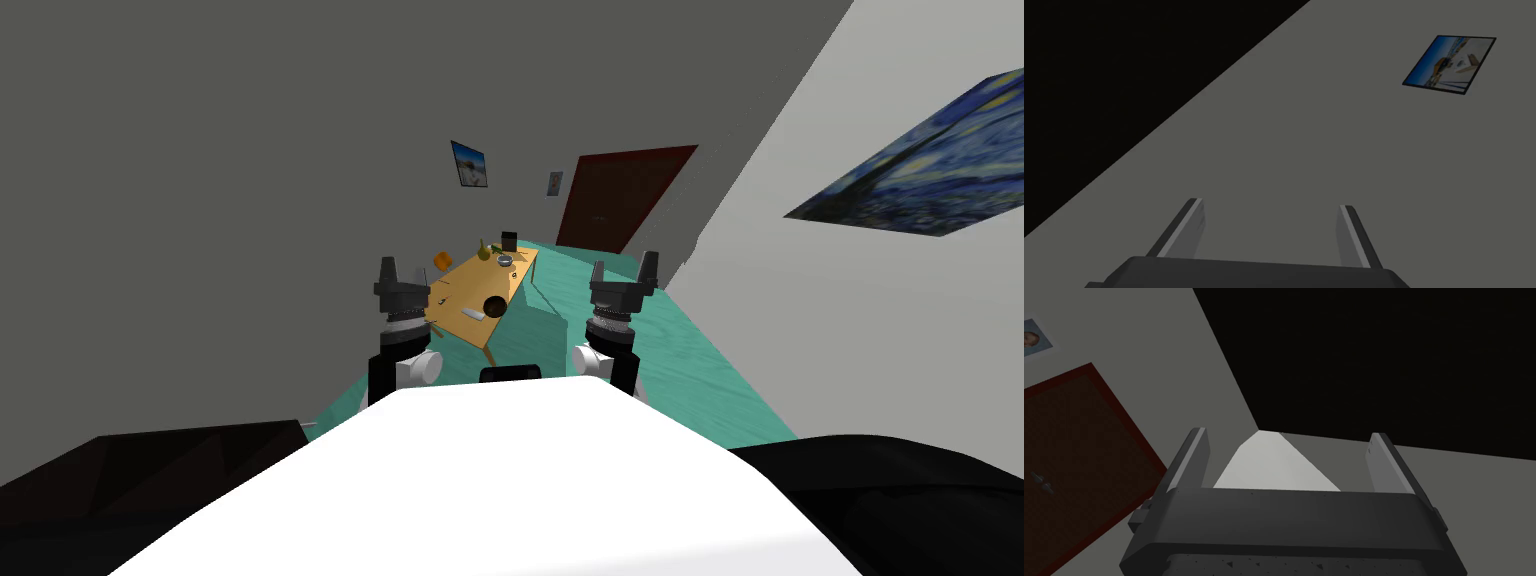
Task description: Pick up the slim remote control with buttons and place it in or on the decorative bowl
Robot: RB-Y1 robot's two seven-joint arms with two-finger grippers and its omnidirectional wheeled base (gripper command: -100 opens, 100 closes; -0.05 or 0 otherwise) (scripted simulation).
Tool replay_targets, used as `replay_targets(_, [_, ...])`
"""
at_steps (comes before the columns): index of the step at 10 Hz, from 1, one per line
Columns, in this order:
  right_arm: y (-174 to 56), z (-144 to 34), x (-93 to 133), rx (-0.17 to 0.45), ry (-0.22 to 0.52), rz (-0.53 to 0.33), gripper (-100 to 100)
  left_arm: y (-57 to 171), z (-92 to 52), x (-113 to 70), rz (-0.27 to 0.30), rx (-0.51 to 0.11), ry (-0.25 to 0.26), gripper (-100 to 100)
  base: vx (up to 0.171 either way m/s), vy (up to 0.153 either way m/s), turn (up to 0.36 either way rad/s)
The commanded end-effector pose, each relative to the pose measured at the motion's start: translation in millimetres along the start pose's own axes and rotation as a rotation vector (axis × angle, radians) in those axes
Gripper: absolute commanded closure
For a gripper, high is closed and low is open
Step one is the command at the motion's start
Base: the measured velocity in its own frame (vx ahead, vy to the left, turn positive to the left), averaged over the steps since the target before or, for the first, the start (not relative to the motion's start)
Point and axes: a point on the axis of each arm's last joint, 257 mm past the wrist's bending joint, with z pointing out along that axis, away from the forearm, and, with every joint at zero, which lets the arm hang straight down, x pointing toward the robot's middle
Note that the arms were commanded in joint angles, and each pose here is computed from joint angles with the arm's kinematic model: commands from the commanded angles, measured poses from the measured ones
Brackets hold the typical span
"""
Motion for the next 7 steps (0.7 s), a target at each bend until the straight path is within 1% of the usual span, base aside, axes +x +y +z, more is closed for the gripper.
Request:
replay_targets(1, [0.0, 0.0, 0.0, 0.000, 0.000, 0.000, 0, 19.0, -0.5, -0.1, 0.031, -0.045, 0.031, -100, -0.012, -0.008, -0.024])
replay_targets(3, [0.0, 0.0, 0.0, 0.000, 0.000, 0.000, 0, 45.2, -1.2, -4.6, 0.070, -0.106, 0.055, -100, -0.030, -0.016, -0.030])
replay_targets(5, [0.0, 0.0, 0.0, 0.000, 0.000, 0.000, 0, 74.0, -0.5, -13.9, 0.120, -0.173, 0.076, -100, -0.041, -0.023, -0.025])
replay_targets(6, [0.0, 0.0, 0.0, 0.000, 0.000, 0.000, 0, 78.6, -2.3, -14.8, 0.121, -0.183, 0.075, -100, -0.031, -0.014, -0.005])
replay_targets(7, [0.0, 0.0, 0.0, 0.000, 0.000, 0.000, 0, 92.5, -1.1, -21.5, 0.149, -0.217, 0.083, -100, -0.027, -0.017, -0.011])
